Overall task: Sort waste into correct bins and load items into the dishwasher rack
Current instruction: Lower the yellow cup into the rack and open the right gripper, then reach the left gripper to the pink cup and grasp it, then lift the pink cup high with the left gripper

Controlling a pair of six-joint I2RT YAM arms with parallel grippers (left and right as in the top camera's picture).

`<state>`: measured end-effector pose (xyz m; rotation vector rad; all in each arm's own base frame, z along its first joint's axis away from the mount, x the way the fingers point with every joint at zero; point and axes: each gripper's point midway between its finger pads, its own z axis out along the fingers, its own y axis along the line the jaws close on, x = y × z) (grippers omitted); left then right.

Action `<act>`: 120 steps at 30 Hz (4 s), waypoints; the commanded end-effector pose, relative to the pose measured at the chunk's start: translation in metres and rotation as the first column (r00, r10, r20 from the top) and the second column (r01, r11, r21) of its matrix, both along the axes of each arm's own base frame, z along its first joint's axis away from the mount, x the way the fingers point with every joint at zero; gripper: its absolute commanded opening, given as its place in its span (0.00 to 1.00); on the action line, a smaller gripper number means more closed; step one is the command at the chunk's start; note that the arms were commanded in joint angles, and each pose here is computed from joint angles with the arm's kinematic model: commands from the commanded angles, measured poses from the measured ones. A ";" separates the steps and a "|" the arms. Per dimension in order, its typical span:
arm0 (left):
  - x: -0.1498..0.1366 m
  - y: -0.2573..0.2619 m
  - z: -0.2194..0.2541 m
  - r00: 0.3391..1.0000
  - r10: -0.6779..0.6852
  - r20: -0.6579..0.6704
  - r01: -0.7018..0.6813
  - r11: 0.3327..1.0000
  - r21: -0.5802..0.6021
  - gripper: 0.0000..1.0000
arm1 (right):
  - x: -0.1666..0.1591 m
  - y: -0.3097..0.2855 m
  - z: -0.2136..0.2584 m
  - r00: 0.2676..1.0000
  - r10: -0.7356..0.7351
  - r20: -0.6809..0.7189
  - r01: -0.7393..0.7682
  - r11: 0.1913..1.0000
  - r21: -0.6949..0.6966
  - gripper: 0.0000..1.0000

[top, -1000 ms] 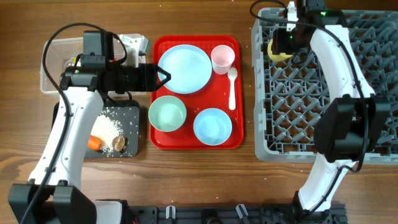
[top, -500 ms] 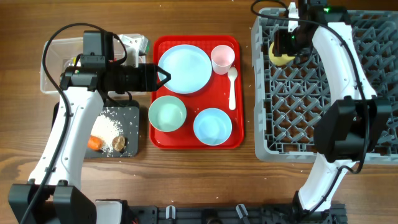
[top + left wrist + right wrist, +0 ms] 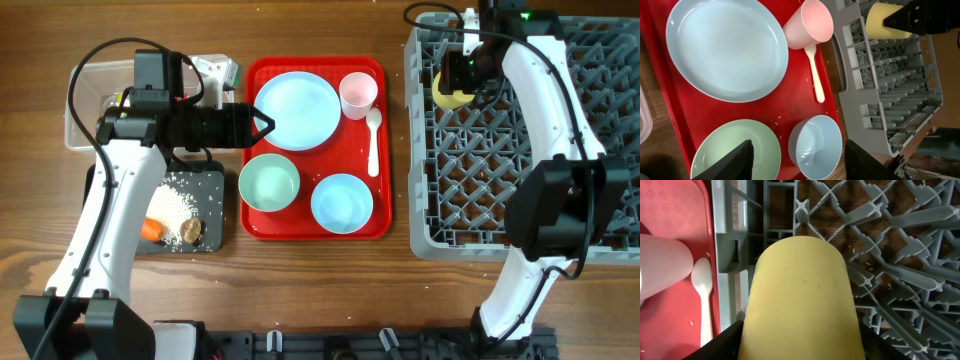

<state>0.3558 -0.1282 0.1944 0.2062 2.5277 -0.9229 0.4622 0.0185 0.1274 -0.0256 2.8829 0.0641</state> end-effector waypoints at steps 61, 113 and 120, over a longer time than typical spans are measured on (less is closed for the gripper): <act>0.076 -0.053 -0.009 0.983 0.126 0.131 -0.119 0.991 -0.061 0.52 | -0.024 0.083 0.044 0.989 0.150 -0.015 -0.135 0.924 0.359 0.80; 0.126 -0.143 -0.131 0.946 0.217 0.242 -0.240 0.969 0.067 0.04 | -0.028 0.100 0.040 0.980 0.196 -0.018 -0.182 0.936 0.300 0.82; 0.133 -0.138 -0.093 0.925 0.239 0.297 -0.255 0.967 0.018 0.04 | -0.029 0.100 0.040 0.980 0.196 -0.020 -0.181 0.936 0.301 0.85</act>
